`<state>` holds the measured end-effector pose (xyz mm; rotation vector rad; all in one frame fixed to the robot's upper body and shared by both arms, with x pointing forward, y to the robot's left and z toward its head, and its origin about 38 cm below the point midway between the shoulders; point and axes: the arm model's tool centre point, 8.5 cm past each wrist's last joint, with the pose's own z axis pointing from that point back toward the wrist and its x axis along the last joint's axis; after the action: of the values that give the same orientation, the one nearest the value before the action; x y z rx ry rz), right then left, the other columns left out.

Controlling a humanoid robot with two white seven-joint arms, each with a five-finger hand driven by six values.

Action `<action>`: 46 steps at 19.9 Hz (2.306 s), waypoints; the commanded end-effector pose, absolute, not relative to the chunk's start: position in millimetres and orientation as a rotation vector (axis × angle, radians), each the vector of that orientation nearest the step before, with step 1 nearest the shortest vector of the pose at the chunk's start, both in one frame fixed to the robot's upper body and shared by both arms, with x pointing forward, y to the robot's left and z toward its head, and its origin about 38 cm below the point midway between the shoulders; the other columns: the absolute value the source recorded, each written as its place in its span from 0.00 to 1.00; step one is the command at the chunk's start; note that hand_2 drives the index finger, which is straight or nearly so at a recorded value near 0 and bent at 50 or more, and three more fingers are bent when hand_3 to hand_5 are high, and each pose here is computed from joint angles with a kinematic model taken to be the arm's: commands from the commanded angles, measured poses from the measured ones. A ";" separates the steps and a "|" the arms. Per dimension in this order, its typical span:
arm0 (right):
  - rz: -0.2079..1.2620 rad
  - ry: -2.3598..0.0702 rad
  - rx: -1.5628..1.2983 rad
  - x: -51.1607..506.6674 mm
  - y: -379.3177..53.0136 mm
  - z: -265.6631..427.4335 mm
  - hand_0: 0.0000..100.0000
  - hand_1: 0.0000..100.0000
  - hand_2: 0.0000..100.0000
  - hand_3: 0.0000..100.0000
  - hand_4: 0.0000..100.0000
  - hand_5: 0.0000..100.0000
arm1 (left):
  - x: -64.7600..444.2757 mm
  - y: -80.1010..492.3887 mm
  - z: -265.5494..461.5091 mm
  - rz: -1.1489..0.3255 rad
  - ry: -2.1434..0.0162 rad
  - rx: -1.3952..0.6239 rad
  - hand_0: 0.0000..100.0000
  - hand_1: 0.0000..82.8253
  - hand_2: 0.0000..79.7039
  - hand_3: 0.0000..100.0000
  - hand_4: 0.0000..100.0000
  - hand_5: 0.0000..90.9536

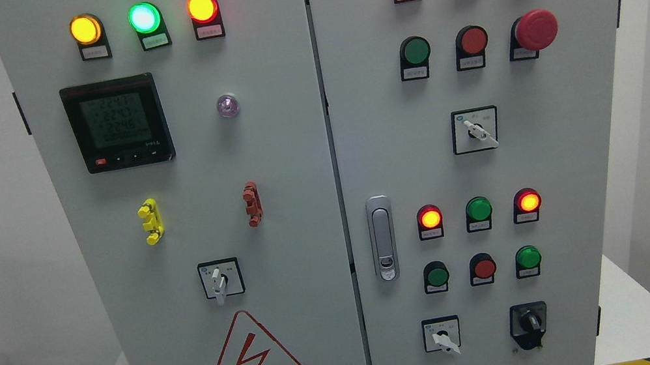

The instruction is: Turn on light switch 1

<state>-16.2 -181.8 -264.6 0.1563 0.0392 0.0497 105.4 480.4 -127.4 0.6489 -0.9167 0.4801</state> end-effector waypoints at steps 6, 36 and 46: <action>0.033 0.039 0.157 -16.1 -181.7 -264.6 0.12 0.39 0.00 0.00 0.00 0.00 | 182.9 549.5 77.3 0.466 -1.532 0.908 0.51 0.00 0.13 0.27 0.34 0.05; 0.031 0.039 0.157 -16.1 -181.7 -264.6 0.12 0.39 0.00 0.00 0.00 0.00 | 357.6 353.6 230.7 0.294 -2.088 0.488 0.24 0.07 0.49 0.50 0.59 0.44; 0.033 0.039 0.157 -16.1 -181.7 -264.6 0.12 0.39 0.00 0.00 0.00 0.00 | 381.1 295.1 237.1 0.222 -2.074 0.450 0.17 0.12 0.58 0.58 0.64 0.53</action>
<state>-16.2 -181.8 -264.6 0.1563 0.0393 0.0497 363.9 369.2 227.4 0.5802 -2.0156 0.3620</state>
